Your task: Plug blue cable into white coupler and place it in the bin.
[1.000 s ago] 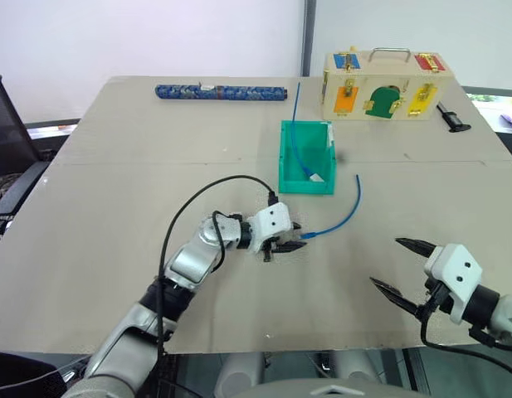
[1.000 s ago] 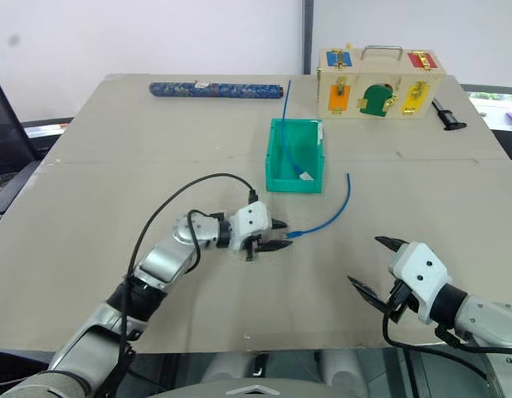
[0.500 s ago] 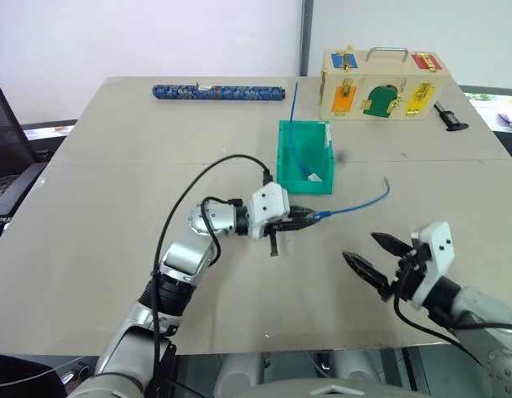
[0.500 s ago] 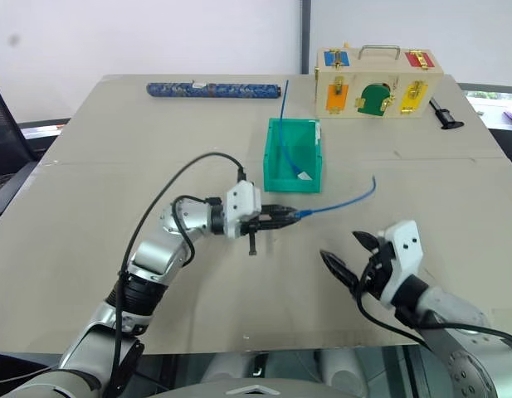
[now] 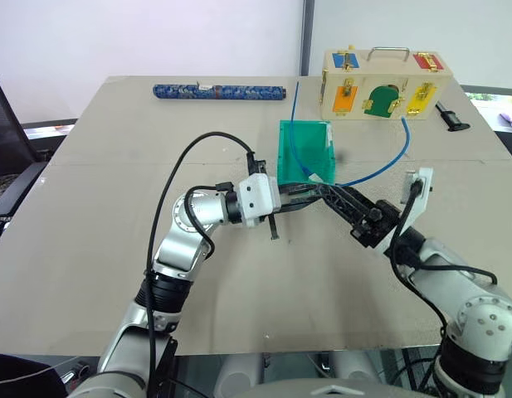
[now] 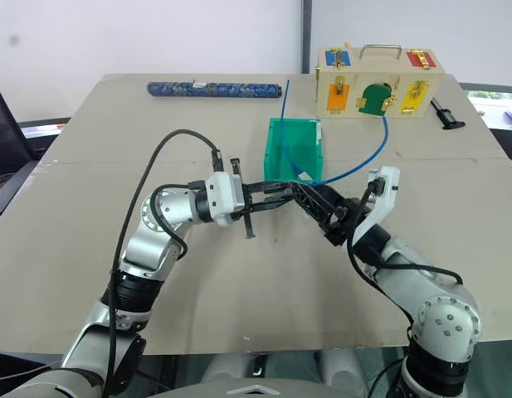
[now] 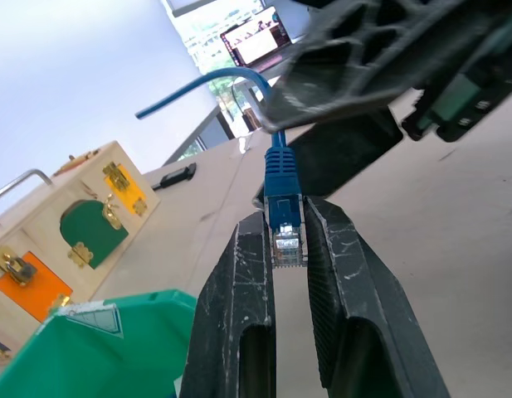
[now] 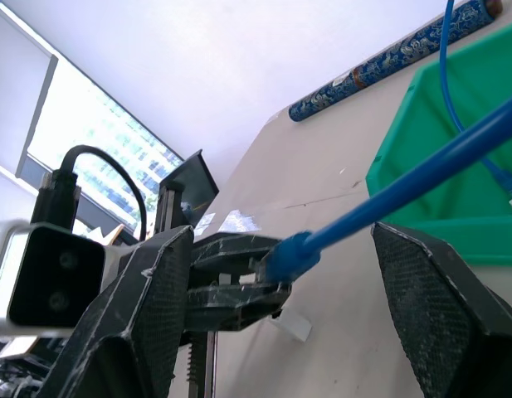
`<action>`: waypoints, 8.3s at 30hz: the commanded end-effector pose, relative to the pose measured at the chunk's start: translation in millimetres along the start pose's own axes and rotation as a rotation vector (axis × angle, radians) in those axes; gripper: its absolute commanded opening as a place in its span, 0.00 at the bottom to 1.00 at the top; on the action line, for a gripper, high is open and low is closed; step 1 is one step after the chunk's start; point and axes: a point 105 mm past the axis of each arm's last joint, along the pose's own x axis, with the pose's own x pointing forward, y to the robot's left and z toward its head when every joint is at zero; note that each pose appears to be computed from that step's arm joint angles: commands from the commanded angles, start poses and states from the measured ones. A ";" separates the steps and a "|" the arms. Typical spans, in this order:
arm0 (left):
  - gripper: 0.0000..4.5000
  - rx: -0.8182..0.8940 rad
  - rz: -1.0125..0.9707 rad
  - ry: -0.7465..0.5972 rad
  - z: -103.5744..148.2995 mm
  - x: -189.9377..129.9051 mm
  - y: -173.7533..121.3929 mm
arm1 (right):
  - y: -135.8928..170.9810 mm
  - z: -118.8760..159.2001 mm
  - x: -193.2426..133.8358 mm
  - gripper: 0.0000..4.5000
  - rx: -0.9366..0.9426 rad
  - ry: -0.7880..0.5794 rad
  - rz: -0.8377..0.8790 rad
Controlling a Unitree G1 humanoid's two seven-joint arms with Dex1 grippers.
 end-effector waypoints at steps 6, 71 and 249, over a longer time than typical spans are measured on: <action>0.00 0.053 0.013 -0.026 10.2 2.5 5.2 | 9.5 -0.1 1.3 0.47 0.002 0.025 0.033; 0.09 -0.422 0.020 0.445 -99.3 -118.1 0.1 | -2.6 -3.5 -10.5 0.00 -0.091 0.064 -0.014; 0.93 -0.683 0.296 0.246 -19.2 -87.4 14.4 | -44.8 23.3 -98.0 1.00 -0.988 0.206 -0.217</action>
